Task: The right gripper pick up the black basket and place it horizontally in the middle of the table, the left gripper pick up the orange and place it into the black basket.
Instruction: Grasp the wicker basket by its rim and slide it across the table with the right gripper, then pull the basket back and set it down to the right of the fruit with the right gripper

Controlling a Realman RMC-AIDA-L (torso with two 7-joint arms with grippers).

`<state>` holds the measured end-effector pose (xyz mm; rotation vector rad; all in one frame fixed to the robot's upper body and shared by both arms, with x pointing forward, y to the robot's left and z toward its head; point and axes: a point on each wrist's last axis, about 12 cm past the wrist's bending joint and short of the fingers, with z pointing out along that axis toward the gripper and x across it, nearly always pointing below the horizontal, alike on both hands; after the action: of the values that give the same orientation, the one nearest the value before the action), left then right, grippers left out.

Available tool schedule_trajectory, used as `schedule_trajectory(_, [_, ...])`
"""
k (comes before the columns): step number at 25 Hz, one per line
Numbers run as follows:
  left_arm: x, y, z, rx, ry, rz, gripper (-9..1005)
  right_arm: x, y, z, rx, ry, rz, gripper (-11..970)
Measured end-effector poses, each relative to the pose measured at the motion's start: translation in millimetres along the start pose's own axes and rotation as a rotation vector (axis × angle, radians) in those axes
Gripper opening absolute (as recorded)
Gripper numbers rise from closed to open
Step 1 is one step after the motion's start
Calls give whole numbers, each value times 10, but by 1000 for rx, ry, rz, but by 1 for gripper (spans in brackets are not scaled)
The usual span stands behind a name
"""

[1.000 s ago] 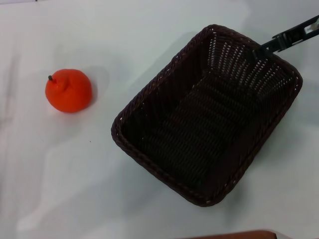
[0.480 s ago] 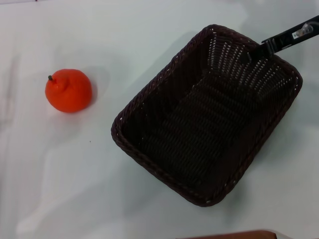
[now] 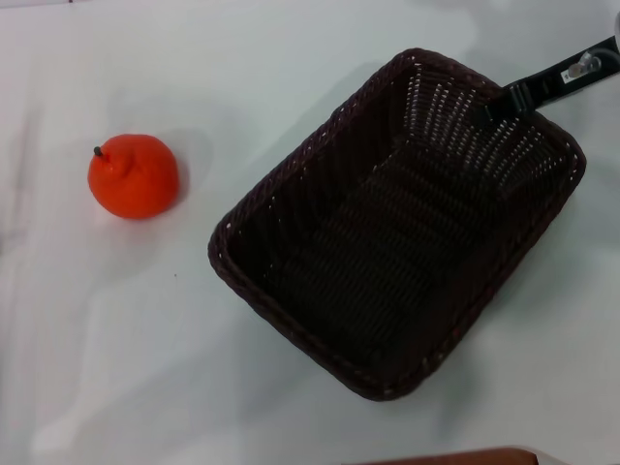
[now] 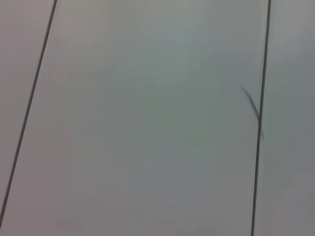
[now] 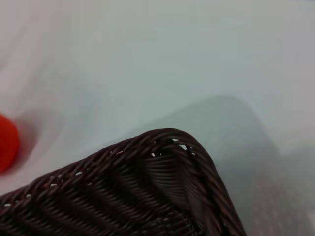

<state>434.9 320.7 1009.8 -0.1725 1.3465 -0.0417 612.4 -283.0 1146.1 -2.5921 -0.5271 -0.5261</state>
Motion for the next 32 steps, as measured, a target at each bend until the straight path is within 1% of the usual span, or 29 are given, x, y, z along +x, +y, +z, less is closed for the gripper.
schedule_trajectory(3, [-37,24,26,6,-23,13,917,-29,57,-58,2,37,86,243])
schedule_trajectory(5, [-72,45,62,13,-44,25,917,-58,103,-143,20,86,159,214])
schedule_trajectory(8, [-96,58,88,18,-58,34,917,-144,138,-283,68,168,270,220])
schedule_trajectory(11, [-113,62,116,22,-69,40,917,-254,163,-370,89,218,366,227])
schedule_trajectory(15, [-166,70,154,38,-104,54,915,-414,168,-368,96,228,453,235])
schedule_trajectory(19, [-228,82,197,60,-142,72,908,-544,208,-331,136,279,528,244])
schedule_trajectory(21, [-232,82,206,65,-143,76,905,-611,234,-308,152,306,568,248])
schedule_trajectory(25, [-224,60,206,80,-138,77,898,-747,320,-270,142,343,643,256])
schedule_trajectory(28, [-209,44,193,89,-128,74,893,-849,382,-215,158,364,698,263])
schedule_trajectory(32, [-193,21,179,97,-120,70,886,-939,421,-142,157,371,725,271])
